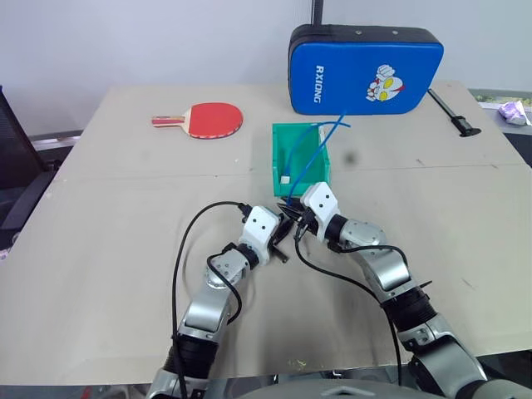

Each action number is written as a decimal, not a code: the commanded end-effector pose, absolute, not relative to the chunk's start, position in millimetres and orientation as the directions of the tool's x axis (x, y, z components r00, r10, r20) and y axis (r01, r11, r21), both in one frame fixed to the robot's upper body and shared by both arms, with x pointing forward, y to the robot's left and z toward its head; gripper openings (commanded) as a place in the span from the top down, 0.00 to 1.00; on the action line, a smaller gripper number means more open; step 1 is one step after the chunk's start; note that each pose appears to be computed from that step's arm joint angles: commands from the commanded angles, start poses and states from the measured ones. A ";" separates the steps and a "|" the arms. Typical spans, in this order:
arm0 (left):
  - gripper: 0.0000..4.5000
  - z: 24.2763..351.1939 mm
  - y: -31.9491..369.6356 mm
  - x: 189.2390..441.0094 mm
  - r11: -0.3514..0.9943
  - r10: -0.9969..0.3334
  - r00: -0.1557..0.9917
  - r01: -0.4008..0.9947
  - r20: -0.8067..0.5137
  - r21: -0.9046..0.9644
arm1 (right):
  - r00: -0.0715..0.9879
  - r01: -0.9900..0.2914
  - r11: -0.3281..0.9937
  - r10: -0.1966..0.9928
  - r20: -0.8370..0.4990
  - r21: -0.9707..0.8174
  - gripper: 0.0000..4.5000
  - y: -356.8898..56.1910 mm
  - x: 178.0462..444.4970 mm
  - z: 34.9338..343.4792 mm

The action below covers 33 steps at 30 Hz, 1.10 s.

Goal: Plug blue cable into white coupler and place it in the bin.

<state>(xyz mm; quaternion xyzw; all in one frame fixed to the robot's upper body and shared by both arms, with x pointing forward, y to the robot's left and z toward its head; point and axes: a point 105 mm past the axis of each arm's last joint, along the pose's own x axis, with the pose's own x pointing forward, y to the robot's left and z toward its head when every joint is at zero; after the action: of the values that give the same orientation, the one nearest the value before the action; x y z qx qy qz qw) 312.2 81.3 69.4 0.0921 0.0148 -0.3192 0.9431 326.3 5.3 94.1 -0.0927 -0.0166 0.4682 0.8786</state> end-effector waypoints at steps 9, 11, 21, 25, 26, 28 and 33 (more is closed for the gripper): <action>0.24 113.6 76.1 307.9 0.746 -0.656 0.751 0.628 0.081 0.220 | 0.627 -0.777 0.621 0.778 -0.043 -0.104 1.00 -17.7 336.6 91.6; 0.12 115.2 84.0 302.4 0.726 -0.672 0.739 0.642 0.054 0.249 | 0.616 -0.783 0.614 0.787 0.009 -0.100 1.00 -19.7 339.0 114.5; 0.12 195.0 145.8 300.0 0.716 -0.677 0.735 0.666 -0.024 0.207 | 0.552 -0.828 0.560 0.810 0.199 0.018 1.00 -23.1 368.5 226.6; 0.12 220.5 155.3 304.7 0.739 -0.649 0.760 0.640 -0.031 0.212 | 0.591 -0.806 0.591 0.794 0.142 0.046 1.00 -20.3 401.4 227.7; 0.12 224.4 155.3 304.2 0.738 -0.650 0.759 0.641 -0.035 0.210 | 0.603 -0.797 0.601 0.788 0.126 0.055 1.00 -17.7 409.3 227.9; 0.12 228.6 154.2 303.5 0.737 -0.651 0.758 0.644 -0.042 0.207 | 0.622 -0.783 0.618 0.776 0.105 0.065 1.00 -14.6 419.9 228.2; 0.11 233.8 150.6 301.1 0.738 -0.652 0.757 0.647 -0.046 0.192 | 0.665 -0.747 0.662 0.743 0.081 0.059 0.64 -13.3 437.5 234.2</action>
<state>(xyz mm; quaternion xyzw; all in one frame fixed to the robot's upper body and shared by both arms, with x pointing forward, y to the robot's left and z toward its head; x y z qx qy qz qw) 307.3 153.3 219.4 0.0842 0.0137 -0.3452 0.9346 435.4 -12.0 207.3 0.0425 0.0208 0.4130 0.9095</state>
